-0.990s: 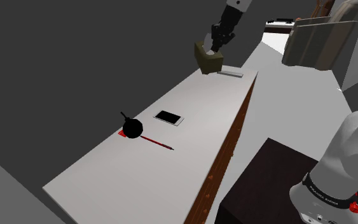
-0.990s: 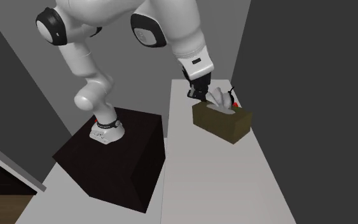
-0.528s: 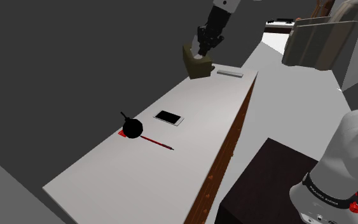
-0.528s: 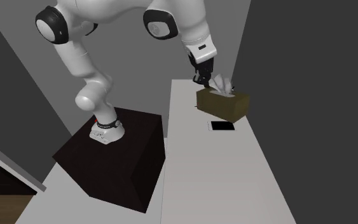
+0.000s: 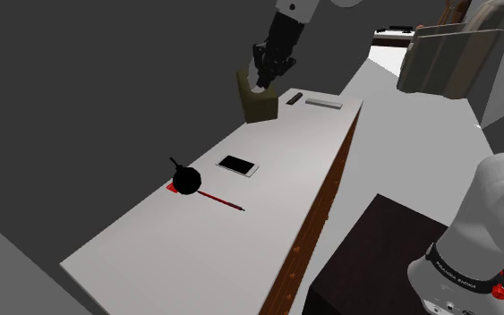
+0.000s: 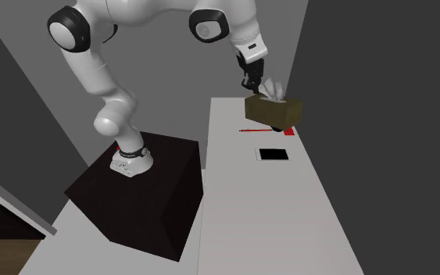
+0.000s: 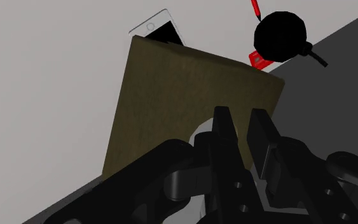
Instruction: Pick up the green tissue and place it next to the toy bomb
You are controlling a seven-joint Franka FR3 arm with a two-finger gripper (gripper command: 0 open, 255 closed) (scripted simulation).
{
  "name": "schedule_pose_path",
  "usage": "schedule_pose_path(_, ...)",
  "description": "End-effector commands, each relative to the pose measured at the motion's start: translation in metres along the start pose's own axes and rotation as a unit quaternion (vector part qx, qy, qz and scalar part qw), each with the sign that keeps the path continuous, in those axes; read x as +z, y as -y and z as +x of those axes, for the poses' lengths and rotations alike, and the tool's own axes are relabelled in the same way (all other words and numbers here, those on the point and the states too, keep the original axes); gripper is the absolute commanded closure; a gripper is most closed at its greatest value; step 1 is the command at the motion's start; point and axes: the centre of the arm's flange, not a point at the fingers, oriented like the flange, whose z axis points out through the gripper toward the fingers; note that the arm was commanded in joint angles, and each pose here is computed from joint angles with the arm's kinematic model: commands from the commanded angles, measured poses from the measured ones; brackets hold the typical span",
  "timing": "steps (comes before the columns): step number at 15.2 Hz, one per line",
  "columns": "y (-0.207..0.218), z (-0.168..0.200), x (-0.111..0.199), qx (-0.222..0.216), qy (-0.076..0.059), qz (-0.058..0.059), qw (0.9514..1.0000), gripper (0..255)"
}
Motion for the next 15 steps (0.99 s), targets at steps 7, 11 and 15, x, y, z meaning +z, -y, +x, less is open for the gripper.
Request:
schedule_pose_path(7, 0.098, -0.035, 0.028, 0.001, 0.0, 0.0, 1.0, 255)
schedule_pose_path(11, 0.145, -0.053, 0.043, 0.001, 0.0, 0.0, 1.0, 255)
schedule_pose_path(15, 0.193, -0.071, 0.058, 0.001, 0.0, 0.0, 1.0, 255)
